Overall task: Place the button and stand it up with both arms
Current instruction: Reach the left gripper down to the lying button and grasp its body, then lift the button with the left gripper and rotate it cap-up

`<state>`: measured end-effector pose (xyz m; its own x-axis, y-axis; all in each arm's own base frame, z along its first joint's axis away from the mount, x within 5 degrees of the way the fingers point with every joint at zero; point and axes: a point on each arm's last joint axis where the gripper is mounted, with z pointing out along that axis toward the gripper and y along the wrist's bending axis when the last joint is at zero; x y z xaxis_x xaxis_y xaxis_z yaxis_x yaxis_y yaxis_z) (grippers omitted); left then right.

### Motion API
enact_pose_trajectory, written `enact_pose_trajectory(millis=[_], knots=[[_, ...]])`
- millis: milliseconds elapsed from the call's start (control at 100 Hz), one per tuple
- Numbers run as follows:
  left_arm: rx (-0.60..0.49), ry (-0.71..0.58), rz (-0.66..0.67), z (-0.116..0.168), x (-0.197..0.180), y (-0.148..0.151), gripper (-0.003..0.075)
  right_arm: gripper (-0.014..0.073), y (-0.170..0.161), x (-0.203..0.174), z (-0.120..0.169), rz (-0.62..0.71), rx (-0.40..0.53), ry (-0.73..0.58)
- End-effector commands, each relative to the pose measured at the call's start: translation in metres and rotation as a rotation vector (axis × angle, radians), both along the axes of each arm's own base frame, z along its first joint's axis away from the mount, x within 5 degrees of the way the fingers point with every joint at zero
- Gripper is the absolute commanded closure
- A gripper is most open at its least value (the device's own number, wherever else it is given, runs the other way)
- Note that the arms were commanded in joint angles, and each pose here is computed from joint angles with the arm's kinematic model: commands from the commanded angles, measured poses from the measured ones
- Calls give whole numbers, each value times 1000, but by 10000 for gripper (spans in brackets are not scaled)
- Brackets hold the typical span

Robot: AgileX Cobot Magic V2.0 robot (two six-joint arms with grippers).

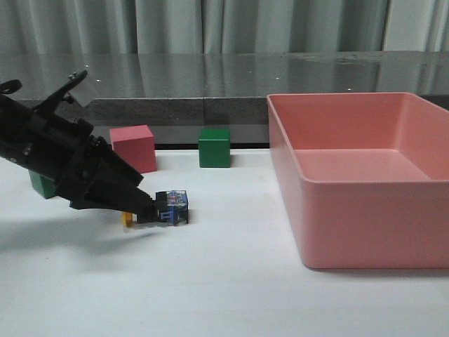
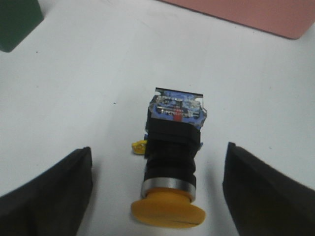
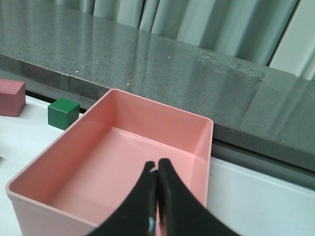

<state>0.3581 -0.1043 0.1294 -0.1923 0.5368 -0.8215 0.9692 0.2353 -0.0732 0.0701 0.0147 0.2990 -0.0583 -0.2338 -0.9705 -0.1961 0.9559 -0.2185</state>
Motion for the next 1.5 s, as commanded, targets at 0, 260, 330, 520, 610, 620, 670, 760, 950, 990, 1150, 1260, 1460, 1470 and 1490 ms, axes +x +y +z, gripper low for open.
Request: enact_pose_trajectory(millis=[0, 260, 330, 520, 610, 620, 670, 760, 950, 990, 1150, 1260, 1460, 1470, 1490], knots=[[-81, -52, -12, 24, 4, -5, 259, 656, -3, 0, 16, -32, 20, -97], [-69, 11, -13, -1, 5, -5, 269, 656, -3, 0, 17, -35, 22, -107], [-69, 22, -13, -5, 5, -5, 298, 656, -3, 0, 17, -36, 22, -110], [-95, 32, -47, -2, 1, -6, 601, 656, -3, 0, 18, -37, 23, -112], [-124, 29, -73, 8, -1, -7, 740, 656, -3, 1, 18, -37, 22, -114], [-127, 27, -75, 10, -2, -7, 740, 656, -3, 1, 18, -38, 22, -115], [-130, 14, -74, 20, -3, -7, 740, 656, -3, 1, 18, -39, 23, -117], [-75, -52, -75, 46, -6, -4, 740, 656, -3, 1, 18, -40, 23, -120], [334, -247, -84, 119, -18, -2, 740, 656, -3, 1, 18, -40, 23, -120], [419, -284, -97, 134, -21, -5, 740, 656, -3, 1, 18, -40, 23, -120], [700, -393, -82, 172, -25, -21, 740, 656, -3, 1, 18, -40, 23, -120], [883, -444, -83, 170, -24, -38, 740, 656, -3, 1, 18, -39, 23, -118], [1164, -522, -121, 140, -19, -69, 740, 656, -3, 1, 18, -39, 23, -118], [1173, -517, -122, 137, -18, -70, 740, 656, -3, 1, 18, -39, 23, -118], [1199, -521, -138, 133, -18, -73, 740, 656, -3, 1, 18, -39, 23, -118]])
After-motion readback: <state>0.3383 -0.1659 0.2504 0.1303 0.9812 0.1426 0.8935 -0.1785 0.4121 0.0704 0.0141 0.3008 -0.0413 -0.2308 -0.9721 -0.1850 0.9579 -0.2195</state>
